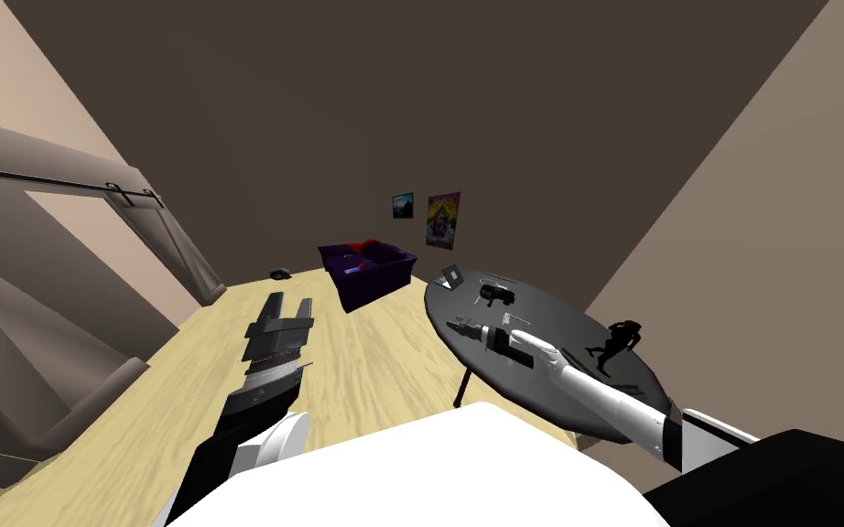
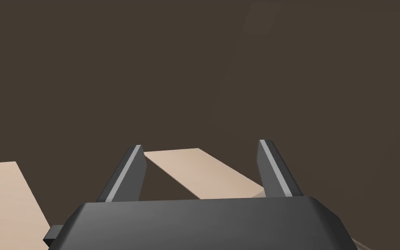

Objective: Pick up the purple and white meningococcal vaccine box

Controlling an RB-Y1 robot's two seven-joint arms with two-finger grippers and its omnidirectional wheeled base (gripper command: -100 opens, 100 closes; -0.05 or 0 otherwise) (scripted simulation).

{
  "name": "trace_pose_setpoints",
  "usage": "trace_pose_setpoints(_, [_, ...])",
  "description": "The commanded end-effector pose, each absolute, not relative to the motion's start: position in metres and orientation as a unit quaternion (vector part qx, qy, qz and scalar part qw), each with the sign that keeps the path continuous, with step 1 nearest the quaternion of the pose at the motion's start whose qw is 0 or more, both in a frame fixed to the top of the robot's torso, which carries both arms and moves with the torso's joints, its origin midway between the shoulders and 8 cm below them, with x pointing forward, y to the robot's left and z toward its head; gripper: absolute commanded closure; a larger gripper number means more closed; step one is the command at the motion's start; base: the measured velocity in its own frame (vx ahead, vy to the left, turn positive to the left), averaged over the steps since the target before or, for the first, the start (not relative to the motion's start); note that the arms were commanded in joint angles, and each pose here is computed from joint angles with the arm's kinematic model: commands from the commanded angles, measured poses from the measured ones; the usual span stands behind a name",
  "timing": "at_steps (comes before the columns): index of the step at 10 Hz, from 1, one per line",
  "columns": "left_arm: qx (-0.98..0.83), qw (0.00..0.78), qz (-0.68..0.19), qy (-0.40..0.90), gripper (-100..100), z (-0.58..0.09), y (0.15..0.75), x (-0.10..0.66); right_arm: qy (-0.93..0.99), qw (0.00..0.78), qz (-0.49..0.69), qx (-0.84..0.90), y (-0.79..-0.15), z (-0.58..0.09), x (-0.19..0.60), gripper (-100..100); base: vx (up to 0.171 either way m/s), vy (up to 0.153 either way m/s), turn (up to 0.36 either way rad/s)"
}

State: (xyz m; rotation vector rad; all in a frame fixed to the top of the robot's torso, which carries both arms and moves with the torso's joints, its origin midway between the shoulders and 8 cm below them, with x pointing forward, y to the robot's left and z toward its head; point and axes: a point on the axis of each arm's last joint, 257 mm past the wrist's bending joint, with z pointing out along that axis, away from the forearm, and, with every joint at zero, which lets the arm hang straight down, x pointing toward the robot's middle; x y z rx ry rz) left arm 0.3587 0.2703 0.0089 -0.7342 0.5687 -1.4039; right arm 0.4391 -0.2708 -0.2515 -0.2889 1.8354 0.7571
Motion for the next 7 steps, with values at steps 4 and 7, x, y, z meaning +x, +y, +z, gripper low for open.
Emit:
trace_pose_setpoints(4, [-0.325,0.666,-0.622,0.252,0,0.009,0.270,0.359,0.818,0.494,0.241,-0.170,-0.331,-0.297,0.422,-100,0.041,0.008,0.114])
trace_pose_setpoints(7, [-0.325,0.666,-0.622,0.252,0,0.009,0.270,0.359,0.839,0.470,0.206,-0.181,-0.366,-0.316,0.412,-100,0.039,0.005,0.052])
